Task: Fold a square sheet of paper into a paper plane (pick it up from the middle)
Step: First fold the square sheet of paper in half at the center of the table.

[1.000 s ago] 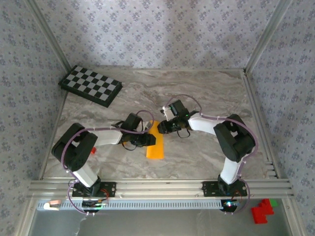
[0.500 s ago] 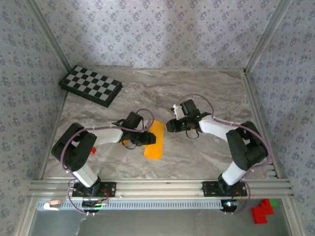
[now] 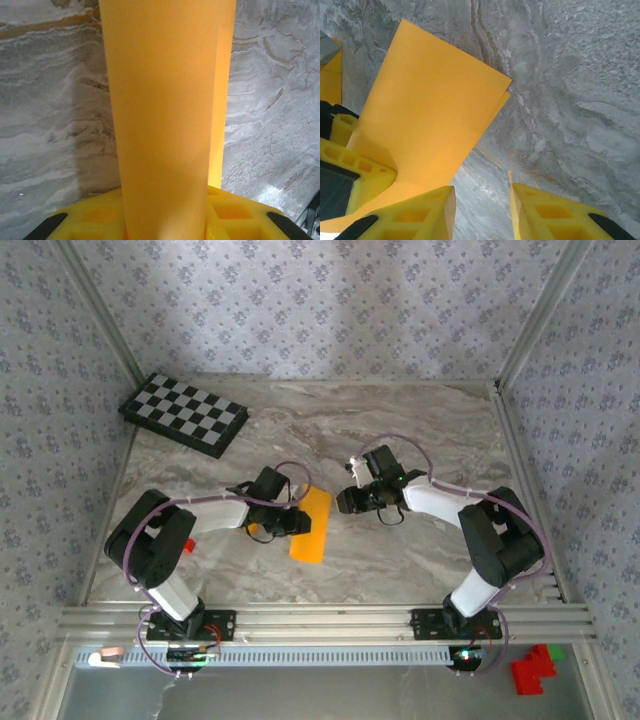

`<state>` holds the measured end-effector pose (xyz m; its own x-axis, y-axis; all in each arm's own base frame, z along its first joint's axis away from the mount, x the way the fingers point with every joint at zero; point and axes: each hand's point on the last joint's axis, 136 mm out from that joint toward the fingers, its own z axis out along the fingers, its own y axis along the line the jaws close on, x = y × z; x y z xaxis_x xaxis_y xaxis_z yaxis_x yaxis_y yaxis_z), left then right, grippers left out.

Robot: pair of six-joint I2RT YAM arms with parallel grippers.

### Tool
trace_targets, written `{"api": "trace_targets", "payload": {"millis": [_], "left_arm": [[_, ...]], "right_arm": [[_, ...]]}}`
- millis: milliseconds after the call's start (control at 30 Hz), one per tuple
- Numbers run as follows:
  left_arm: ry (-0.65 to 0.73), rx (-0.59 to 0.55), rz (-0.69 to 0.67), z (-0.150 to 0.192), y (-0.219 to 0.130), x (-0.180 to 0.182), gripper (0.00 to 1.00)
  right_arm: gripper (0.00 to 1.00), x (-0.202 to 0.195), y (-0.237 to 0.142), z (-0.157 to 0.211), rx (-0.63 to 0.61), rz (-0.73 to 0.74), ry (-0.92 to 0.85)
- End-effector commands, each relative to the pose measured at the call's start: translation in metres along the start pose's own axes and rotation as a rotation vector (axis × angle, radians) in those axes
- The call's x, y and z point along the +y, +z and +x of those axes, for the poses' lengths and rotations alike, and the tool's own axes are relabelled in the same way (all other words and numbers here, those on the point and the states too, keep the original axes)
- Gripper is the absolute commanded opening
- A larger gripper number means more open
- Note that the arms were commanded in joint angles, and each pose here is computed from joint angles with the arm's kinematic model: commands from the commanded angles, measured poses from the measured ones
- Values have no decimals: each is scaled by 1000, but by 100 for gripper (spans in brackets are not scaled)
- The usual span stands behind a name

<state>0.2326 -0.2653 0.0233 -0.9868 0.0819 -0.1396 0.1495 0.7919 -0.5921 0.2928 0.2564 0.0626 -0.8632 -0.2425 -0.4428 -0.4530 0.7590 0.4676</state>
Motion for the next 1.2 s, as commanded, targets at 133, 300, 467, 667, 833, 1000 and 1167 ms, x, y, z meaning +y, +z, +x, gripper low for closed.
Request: {"api": "trace_targets", "payload": {"millis": [133, 300, 467, 667, 833, 1000, 1167], "left_arm": [[-73, 97, -95, 21, 5, 26, 28], [-82, 123, -124, 27, 6, 33, 26], [-86, 159, -161, 33, 6, 40, 26], [-87, 179, -188, 37, 7, 46, 26], [-82, 180, -202, 37, 7, 49, 27], [-72, 182, -224, 37, 7, 52, 27], [-65, 182, -248, 37, 5, 56, 27]], "right_arm": [[35, 8, 3, 10, 54, -5, -15], [35, 10, 12, 4, 64, -31, 32], [34, 14, 24, -6, 68, -58, 83], [34, 10, 35, -11, 87, -51, 119], [34, 8, 43, -14, 101, -53, 131], [34, 5, 50, -16, 105, -61, 144], [34, 3, 55, -15, 115, -64, 154]]}}
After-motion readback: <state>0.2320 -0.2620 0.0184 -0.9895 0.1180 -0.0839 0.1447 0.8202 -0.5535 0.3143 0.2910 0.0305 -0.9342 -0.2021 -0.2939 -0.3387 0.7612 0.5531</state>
